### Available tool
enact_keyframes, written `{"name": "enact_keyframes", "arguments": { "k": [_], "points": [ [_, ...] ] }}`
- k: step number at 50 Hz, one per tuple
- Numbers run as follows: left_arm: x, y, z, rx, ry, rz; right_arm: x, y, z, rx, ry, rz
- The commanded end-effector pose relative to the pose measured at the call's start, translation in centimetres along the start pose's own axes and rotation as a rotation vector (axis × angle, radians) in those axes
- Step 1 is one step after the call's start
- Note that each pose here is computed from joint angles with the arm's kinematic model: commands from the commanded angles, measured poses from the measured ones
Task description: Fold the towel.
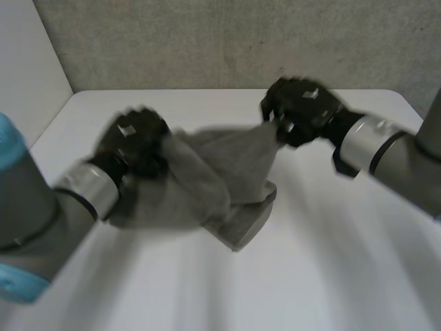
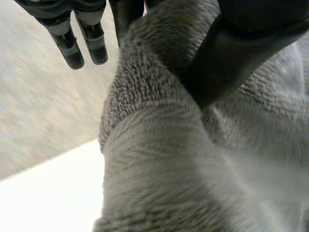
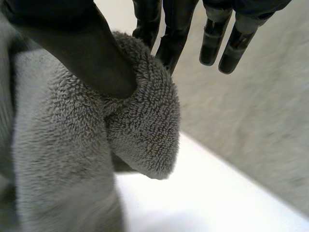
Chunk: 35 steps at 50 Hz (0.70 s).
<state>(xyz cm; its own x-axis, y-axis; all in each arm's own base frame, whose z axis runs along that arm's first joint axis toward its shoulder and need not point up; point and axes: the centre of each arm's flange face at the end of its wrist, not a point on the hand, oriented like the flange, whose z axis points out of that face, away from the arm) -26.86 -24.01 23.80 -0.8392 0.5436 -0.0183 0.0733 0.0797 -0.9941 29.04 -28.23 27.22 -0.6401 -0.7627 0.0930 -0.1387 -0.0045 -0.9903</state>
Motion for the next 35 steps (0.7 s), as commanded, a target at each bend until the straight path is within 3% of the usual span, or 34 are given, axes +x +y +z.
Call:
{"name": "enact_keyframes", "arguments": {
  "k": [1,9,21,29,31,35],
  "points": [
    [-4.4,-1.1,3.3,0.029,-0.065,-0.018,4.9,2.6,4.3,-0.012,0.043,-0.055],
    [-5.8,3.7,5.1,-0.155,-0.083,-0.001,5.4,5.7,4.1,-0.130,0.152,-0.223],
    [-5.1,2.3,2.9,-0.129,-0.082,0.013,-0.4,4.6,-2.2,-0.167,0.137,-0.111],
    [-1.8,3.8,-1.0,-0.190,0.000,0.011,-4.9,7.2,-4.8,-0.264,0.029,-0.070],
    [0.6,5.3,-2.6,-0.242,0.076,0.011,-5.6,7.7,-4.9,-0.281,0.010,-0.068],
    [2.4,6.4,-3.8,-0.283,0.129,0.016,-6.4,9.3,-4.5,-0.327,-0.022,-0.056]
  ]
}}
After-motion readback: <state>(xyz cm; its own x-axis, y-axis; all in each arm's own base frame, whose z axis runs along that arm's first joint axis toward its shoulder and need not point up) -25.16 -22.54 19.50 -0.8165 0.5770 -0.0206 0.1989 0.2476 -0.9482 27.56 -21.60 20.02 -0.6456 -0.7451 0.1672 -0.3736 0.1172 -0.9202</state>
